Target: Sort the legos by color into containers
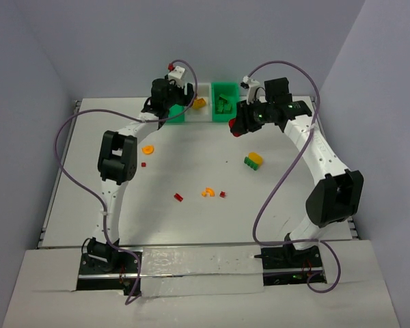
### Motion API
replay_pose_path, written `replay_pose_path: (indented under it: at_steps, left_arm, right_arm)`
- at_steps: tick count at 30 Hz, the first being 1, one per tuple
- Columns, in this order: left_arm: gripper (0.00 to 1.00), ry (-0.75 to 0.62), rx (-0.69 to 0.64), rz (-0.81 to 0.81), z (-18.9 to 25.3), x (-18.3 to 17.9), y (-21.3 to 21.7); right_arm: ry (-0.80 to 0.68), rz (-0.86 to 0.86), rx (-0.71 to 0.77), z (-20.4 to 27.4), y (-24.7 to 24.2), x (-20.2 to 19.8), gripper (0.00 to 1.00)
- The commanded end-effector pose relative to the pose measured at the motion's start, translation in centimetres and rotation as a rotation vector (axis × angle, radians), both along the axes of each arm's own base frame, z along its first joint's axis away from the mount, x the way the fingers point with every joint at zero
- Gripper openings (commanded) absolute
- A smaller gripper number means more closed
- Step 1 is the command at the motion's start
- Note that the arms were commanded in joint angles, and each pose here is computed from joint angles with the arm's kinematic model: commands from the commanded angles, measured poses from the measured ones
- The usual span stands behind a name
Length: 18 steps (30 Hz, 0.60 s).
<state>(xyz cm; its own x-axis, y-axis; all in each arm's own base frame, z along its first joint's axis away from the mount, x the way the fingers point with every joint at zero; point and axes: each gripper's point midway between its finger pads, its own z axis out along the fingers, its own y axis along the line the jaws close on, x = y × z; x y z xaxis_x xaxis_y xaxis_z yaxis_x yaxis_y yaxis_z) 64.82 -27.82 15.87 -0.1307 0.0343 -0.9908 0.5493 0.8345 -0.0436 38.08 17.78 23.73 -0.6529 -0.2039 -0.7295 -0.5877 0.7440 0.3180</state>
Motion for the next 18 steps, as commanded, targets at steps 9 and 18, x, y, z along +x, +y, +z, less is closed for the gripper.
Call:
replay_pose_path:
  at_steps: [9, 18]
  left_arm:
    - [0.99, -0.077, -0.238, -0.029, 22.5, -8.0, 9.0]
    - [0.99, 0.104, -0.086, 0.297, 17.2, -21.2, 24.7]
  right_arm:
    - [-0.325, -0.122, 0.046, 6.3, 7.5, 12.2, 0.0]
    - [-0.4, -0.237, 0.183, 2.9, 17.4, 18.7, 0.0]
